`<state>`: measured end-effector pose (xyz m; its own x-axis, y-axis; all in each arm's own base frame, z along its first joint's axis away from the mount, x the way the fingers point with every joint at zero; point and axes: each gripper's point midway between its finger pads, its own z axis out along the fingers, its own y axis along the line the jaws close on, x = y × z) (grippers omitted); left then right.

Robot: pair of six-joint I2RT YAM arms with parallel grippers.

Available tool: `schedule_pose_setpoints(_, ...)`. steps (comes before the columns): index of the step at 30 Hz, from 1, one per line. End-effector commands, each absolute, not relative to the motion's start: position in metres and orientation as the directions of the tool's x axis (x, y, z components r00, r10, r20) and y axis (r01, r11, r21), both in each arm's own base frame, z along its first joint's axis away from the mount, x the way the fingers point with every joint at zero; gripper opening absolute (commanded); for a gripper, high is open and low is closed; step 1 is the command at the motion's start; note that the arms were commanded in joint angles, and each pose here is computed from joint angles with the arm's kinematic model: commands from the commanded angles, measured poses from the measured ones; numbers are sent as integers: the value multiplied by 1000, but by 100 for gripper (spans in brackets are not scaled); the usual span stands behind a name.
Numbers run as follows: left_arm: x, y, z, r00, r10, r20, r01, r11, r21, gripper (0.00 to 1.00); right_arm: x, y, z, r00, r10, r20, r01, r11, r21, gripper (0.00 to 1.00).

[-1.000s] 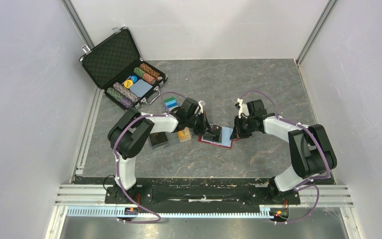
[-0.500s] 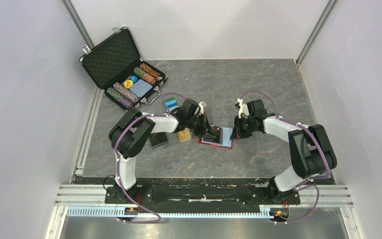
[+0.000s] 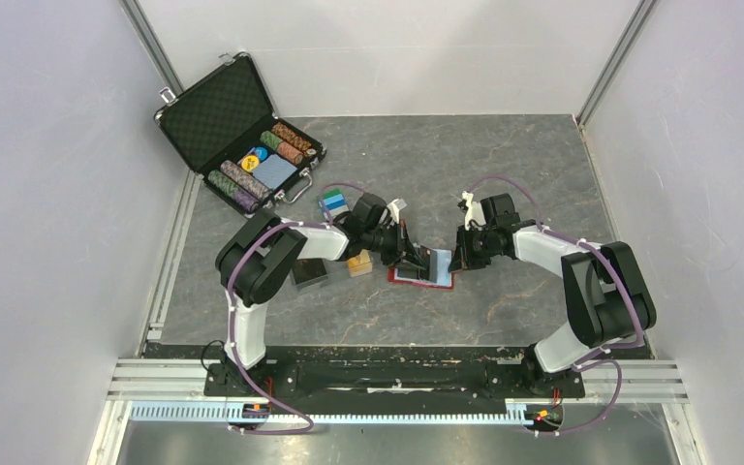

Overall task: Put the credit cards into the card holder
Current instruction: Insert the credit card into the card holder.

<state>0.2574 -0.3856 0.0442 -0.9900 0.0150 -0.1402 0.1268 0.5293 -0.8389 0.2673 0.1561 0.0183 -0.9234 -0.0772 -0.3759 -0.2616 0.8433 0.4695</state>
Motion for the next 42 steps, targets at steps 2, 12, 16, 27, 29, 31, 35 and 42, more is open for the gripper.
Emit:
schedule_pose_setpoints(2,244,-402,48,-993,64,-98,116,443,-889,2,276,159,27,-906,-80,-416,-286,839,463,5)
schedule_pose_setpoints(12,258,-378,35,-988,56,-144,145,660,-737,24,278,158,34,-899,-80,-430,-292,842,454,8)
schedule_pose_setpoints(16,264,-372,39,-982,60,-177,167,707,-687,43,278,158,35,-899,-81,-431,-293,842,453,8)
schedule_pose_setpoints(27,267,-370,36,-970,124,-210,228,767,-600,56,276,158,33,-901,-84,-425,-293,840,457,8)
schedule_pose_setpoints(29,268,-370,34,-967,138,-216,241,778,-580,56,276,159,32,-904,-85,-420,-293,837,462,7)
schedule_pose_setpoints(31,268,-373,34,-963,156,-220,256,779,-572,56,274,160,30,-907,-85,-413,-292,833,471,7)
schedule_pose_setpoints(35,264,-382,33,-960,190,-206,276,763,-584,55,272,162,27,-912,-80,-403,-287,825,486,5)
schedule_pose_setpoints(42,255,-399,31,-953,244,-178,302,739,-603,52,266,166,19,-924,-72,-376,-273,812,515,4)
